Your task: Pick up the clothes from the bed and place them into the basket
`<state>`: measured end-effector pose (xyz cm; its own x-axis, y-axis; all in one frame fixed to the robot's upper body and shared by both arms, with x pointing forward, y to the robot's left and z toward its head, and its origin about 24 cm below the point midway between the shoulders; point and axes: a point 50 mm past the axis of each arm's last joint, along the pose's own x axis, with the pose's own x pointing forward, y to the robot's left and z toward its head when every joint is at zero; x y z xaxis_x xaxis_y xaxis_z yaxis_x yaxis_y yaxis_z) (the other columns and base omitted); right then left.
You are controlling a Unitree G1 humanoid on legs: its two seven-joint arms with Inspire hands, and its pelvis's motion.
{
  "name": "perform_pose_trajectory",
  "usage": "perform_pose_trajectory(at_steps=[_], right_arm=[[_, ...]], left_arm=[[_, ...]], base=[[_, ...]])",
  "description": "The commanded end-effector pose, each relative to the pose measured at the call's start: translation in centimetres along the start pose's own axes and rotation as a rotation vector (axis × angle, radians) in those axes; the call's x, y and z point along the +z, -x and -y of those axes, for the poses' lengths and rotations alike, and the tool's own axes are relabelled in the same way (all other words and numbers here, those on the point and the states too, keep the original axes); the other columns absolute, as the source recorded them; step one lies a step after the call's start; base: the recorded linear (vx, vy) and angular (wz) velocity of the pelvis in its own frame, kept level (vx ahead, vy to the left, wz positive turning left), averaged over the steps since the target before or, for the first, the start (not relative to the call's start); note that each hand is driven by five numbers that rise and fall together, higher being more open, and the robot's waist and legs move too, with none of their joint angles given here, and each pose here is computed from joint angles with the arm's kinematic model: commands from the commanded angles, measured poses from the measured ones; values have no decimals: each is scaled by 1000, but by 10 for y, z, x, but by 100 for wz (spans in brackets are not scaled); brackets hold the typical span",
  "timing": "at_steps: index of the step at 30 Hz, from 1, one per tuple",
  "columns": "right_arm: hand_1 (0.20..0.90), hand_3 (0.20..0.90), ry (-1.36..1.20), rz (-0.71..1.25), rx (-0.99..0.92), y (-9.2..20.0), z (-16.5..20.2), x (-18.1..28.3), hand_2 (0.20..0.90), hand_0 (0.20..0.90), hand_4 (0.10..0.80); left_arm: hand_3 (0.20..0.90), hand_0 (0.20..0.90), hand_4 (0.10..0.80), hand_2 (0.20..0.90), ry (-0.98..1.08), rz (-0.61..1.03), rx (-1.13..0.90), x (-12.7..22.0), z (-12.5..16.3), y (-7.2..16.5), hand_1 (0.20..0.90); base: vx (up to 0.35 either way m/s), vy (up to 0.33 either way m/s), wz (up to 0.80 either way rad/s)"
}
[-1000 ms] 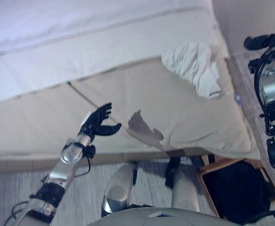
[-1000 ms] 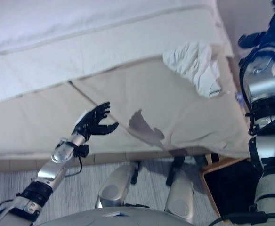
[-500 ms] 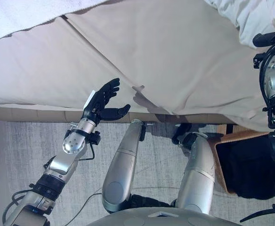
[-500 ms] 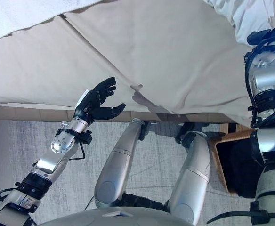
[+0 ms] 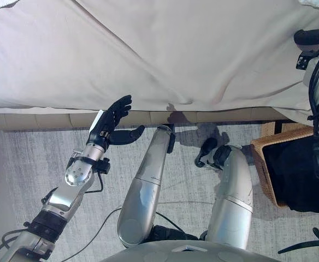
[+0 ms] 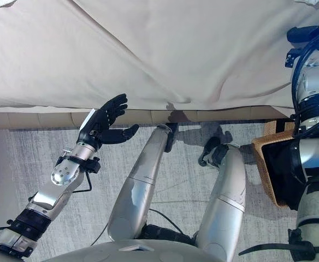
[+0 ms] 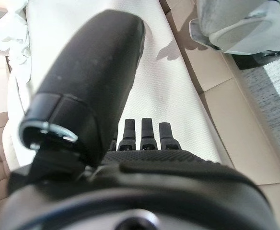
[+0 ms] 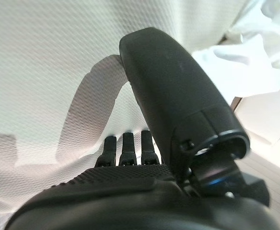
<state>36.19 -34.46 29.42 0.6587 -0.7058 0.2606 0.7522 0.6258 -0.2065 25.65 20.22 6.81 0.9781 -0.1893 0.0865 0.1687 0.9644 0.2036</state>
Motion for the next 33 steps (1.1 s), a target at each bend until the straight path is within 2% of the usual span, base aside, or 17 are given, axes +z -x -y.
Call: perform_pose_trajectory(at_steps=[1,6,11,12,13,14,33], right_arm=[[300,200,-192,288,16,1,17,69,300,300,100],[300,200,-226,376,-14,6,18,85,300,300,100],[300,200,-170,369,-2,6,13,80,300,300,100],[356,266,-150,360,7,6,11,78,356,356,166],[679,642,-133,351,5,6,11,75,679,679,542],[900,900,-120,343,8,5,10,72,900,900,800],[900,900,40,230,103,-2,13,20,900,900,800]], left_arm=[[900,900,800,900,30,262,28,46,-10,1,900],[900,900,800,900,24,260,20,44,-11,4,900],[900,900,800,900,41,263,18,41,-11,8,900],[900,900,800,900,42,261,15,41,-11,9,900],[900,900,800,900,43,260,12,40,-10,9,900],[900,900,800,900,43,260,8,40,-10,9,900],[900,900,800,900,84,130,124,24,-10,-9,900]], base=[[13,-24,-7],[1,-5,-1],[11,35,2],[43,69,-3],[37,67,-2],[27,69,-3],[6,81,-10]])
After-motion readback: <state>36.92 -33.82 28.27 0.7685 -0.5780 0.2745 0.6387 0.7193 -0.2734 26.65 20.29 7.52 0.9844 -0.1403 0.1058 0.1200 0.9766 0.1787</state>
